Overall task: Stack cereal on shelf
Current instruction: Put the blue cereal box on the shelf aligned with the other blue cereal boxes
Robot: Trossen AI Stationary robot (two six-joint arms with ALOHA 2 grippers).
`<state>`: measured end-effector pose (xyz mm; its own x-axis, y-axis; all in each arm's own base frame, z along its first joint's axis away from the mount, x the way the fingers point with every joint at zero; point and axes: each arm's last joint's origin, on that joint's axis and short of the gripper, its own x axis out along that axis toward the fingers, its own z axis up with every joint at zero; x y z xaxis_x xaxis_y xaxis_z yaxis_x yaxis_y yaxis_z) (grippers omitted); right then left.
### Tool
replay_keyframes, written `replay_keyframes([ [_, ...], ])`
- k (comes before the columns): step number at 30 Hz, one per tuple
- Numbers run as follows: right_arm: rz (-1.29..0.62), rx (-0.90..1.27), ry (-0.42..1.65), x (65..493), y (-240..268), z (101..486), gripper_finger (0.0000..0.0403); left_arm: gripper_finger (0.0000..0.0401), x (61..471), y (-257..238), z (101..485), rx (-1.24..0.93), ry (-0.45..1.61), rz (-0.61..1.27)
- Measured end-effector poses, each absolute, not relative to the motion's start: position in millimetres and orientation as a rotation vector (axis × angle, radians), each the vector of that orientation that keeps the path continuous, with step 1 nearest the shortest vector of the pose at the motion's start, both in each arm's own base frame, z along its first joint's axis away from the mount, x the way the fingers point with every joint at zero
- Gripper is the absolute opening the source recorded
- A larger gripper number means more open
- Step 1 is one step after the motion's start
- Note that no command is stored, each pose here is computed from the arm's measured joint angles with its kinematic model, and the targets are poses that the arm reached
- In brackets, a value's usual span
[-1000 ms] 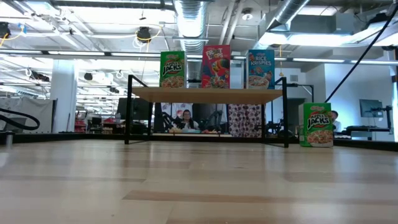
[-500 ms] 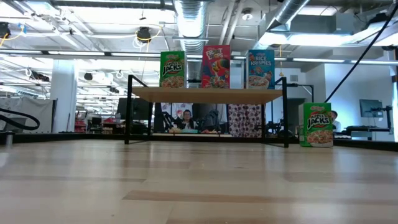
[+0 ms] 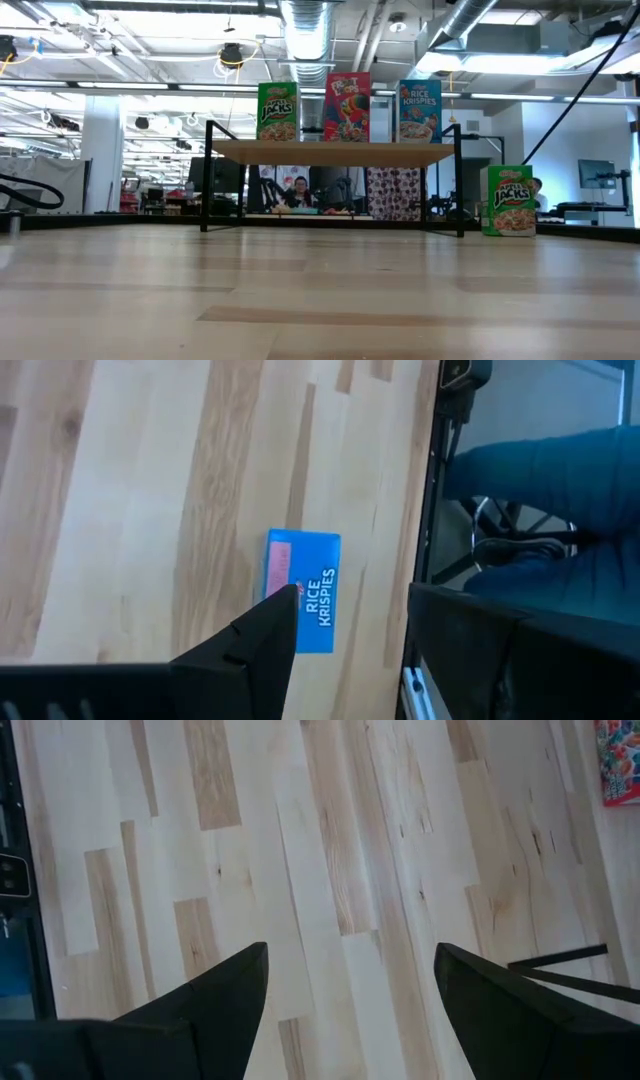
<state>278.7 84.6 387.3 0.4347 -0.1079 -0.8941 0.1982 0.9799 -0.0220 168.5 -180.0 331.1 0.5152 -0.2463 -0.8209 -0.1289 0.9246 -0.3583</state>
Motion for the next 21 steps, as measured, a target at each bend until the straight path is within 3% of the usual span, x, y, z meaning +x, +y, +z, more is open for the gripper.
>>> replay_keyframes([
  [14, -0.193, 0.089, 1.103, 278.7, 84.5, 387.4, 0.0311, 0.0179, 164.1, -191.0, 327.0, -0.352, 0.963, -0.026],
  [21, -0.194, 0.087, 1.102, 278.6, 84.4, 387.5, 0.0311, 0.0179, 172.1, -206.3, 308.1, -0.31, 1.029, -0.005],
])
